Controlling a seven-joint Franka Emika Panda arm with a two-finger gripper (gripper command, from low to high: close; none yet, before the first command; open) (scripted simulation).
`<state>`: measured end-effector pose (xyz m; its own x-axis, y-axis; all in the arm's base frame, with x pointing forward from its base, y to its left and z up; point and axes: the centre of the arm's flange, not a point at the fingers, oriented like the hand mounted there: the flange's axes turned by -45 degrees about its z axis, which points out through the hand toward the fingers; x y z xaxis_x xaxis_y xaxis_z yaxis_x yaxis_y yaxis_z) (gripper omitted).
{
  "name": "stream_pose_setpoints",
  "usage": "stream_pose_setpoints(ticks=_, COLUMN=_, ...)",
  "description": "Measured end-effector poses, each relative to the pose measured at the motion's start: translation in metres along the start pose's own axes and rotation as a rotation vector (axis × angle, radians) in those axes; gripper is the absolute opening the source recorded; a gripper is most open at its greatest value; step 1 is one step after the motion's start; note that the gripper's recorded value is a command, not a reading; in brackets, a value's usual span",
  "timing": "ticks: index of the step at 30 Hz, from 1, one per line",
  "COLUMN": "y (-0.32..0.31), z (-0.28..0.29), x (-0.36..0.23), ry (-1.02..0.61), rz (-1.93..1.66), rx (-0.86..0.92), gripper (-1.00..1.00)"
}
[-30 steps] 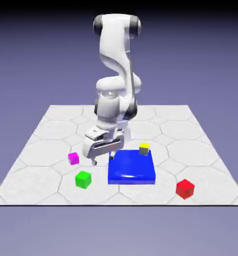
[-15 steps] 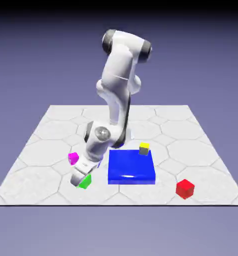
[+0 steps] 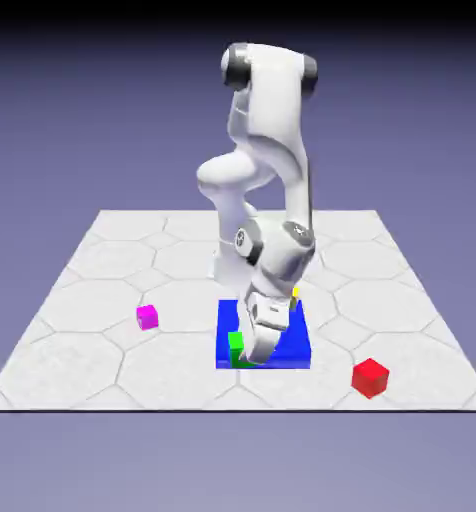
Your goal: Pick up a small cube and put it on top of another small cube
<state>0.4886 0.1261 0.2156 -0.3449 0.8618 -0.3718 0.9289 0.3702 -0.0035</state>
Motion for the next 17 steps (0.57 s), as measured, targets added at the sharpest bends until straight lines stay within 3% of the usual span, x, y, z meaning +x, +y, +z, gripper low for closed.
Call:
stream_pose_setpoints(ticks=8, y=0.021, z=-0.1, x=0.176, ry=-0.019, rz=-0.599, rx=-0.249, gripper=-1.0)
stream_pose_setpoints(ticks=14, y=0.033, z=-0.035, x=0.186, ry=-0.019, rz=-0.599, rx=-0.249, gripper=-1.0)
stream_pose_setpoints(ticks=15, y=0.033, z=-0.033, x=0.186, ry=-0.019, rz=-0.6, rx=-0.249, gripper=1.0)
stream_pose_setpoints(ticks=17, y=0.033, z=-0.034, x=0.186, ry=-0.019, rz=-0.6, rx=-0.25, gripper=1.0)
